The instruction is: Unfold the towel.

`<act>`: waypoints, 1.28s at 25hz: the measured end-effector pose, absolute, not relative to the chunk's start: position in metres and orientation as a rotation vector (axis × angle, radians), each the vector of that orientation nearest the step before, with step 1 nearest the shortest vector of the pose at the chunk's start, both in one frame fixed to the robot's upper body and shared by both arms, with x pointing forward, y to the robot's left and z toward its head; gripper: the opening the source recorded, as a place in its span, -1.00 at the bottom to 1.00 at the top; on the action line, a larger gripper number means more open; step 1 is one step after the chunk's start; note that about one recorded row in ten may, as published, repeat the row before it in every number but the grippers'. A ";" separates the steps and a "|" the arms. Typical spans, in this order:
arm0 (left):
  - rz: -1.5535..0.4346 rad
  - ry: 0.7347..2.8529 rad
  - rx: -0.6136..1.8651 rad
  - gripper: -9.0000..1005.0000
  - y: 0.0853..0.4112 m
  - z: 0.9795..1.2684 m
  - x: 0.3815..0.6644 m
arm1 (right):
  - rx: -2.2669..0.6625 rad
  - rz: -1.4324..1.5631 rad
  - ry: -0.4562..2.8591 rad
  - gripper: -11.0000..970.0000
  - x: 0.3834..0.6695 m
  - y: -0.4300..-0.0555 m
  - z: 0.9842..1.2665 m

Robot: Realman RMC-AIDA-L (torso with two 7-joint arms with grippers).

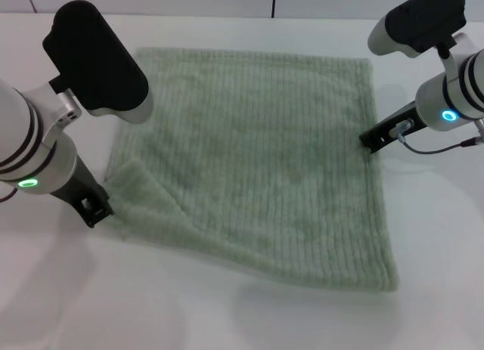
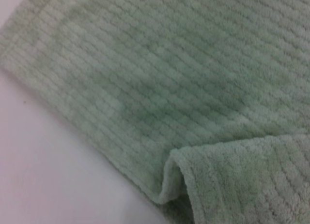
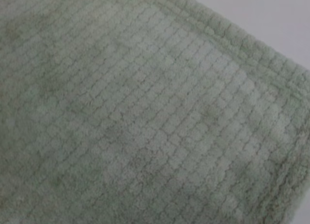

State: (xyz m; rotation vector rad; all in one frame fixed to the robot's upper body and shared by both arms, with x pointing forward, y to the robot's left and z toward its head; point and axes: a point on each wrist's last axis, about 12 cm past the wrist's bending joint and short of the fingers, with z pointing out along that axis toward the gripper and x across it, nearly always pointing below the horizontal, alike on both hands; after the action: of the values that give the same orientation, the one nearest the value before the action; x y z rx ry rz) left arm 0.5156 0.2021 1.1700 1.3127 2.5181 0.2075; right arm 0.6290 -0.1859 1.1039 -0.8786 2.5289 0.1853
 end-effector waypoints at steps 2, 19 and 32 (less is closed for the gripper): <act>0.208 2.528 1.317 -0.92 0.203 1.169 0.515 | -0.878 0.185 2.529 -0.98 0.629 -0.186 1.104; 0.220 2.468 1.285 -0.31 0.203 1.172 0.519 | -0.880 0.189 2.532 -0.98 0.628 -0.186 1.103; 0.352 1.576 0.650 0.06 0.250 1.221 0.576 | -0.890 0.192 2.516 -0.98 0.630 -0.182 1.111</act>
State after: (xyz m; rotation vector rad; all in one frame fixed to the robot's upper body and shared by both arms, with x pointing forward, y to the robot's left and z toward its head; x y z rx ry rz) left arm 0.5756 0.2501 1.2211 0.6496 1.5763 0.3517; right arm 0.6301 -0.1824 1.1106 -0.8903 2.5159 0.1923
